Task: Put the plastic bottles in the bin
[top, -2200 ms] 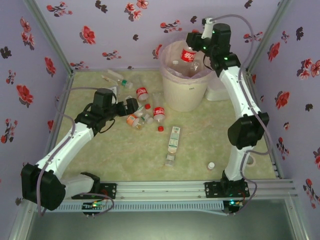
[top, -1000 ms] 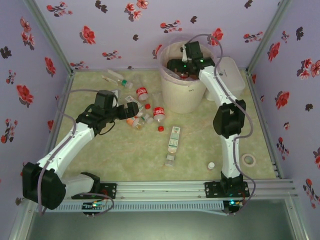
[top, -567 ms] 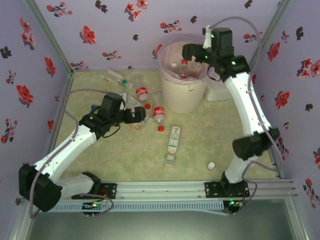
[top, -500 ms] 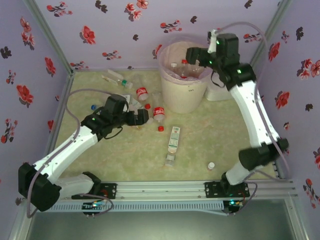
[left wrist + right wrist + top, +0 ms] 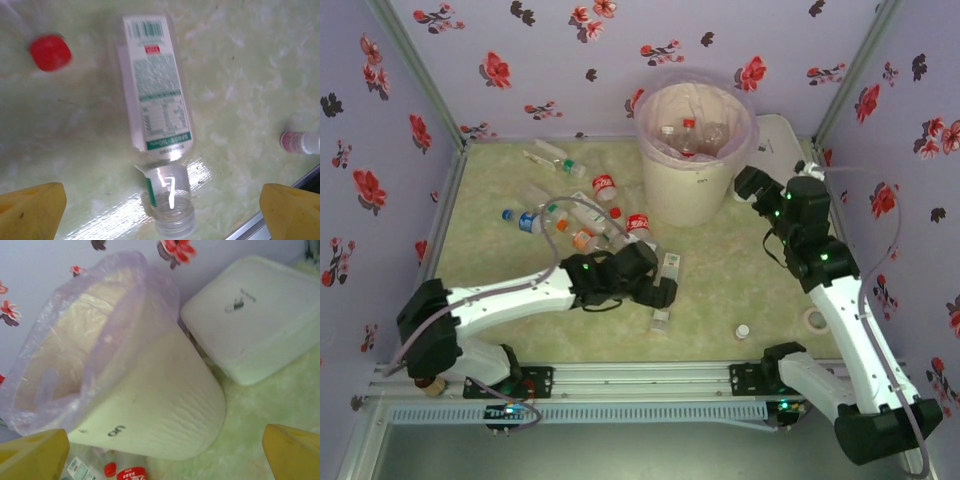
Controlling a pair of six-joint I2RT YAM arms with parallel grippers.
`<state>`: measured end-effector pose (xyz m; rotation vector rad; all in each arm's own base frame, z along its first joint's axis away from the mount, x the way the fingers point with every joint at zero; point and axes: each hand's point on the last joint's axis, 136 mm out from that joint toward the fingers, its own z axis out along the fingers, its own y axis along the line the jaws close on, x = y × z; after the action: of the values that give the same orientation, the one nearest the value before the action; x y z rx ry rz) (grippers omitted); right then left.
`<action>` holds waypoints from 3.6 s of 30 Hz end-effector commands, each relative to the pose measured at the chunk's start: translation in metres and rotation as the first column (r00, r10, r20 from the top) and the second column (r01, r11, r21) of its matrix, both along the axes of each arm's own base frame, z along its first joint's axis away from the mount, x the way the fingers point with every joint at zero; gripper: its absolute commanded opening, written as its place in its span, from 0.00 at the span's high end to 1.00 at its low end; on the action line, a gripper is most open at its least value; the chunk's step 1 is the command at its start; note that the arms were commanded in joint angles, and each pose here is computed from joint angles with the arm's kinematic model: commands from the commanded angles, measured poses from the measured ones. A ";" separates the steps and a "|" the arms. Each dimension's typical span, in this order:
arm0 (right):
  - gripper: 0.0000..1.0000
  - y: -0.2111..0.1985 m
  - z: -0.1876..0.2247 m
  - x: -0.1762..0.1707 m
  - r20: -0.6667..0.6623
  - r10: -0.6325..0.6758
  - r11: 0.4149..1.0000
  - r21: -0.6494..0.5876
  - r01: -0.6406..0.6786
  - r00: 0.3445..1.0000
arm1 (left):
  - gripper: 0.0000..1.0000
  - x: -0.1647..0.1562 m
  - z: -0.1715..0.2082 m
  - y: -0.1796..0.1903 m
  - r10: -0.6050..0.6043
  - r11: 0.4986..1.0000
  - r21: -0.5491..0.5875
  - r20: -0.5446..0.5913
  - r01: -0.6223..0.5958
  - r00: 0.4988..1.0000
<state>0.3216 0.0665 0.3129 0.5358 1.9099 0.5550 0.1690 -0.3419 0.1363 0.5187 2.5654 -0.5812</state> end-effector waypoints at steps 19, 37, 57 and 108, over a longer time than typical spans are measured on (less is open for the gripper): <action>0.01 -0.029 0.020 -0.035 0.197 -0.158 0.979 0.159 0.127 0.968 | 0.33 -0.048 -0.104 -0.008 -0.001 0.965 0.257 -0.163 0.044 0.987; 0.01 0.005 0.035 -0.029 0.251 0.033 0.989 0.128 -0.067 0.967 | 0.78 -0.022 -0.049 -0.011 -0.064 0.984 0.171 0.051 0.055 0.997; 0.03 0.165 0.058 -0.058 0.148 0.713 0.685 0.064 -0.726 0.685 | 1.00 0.023 0.072 0.076 0.081 0.952 -0.299 0.453 0.066 0.888; 1.00 0.067 0.244 0.067 0.460 0.294 0.803 -0.595 0.045 0.838 | 0.00 0.028 0.012 0.143 0.363 0.931 -0.123 0.231 -0.344 0.902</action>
<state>0.3587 0.1556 0.5580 -0.2136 1.4564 0.3063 0.1920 -0.2108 0.1440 0.1781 2.3044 -0.4886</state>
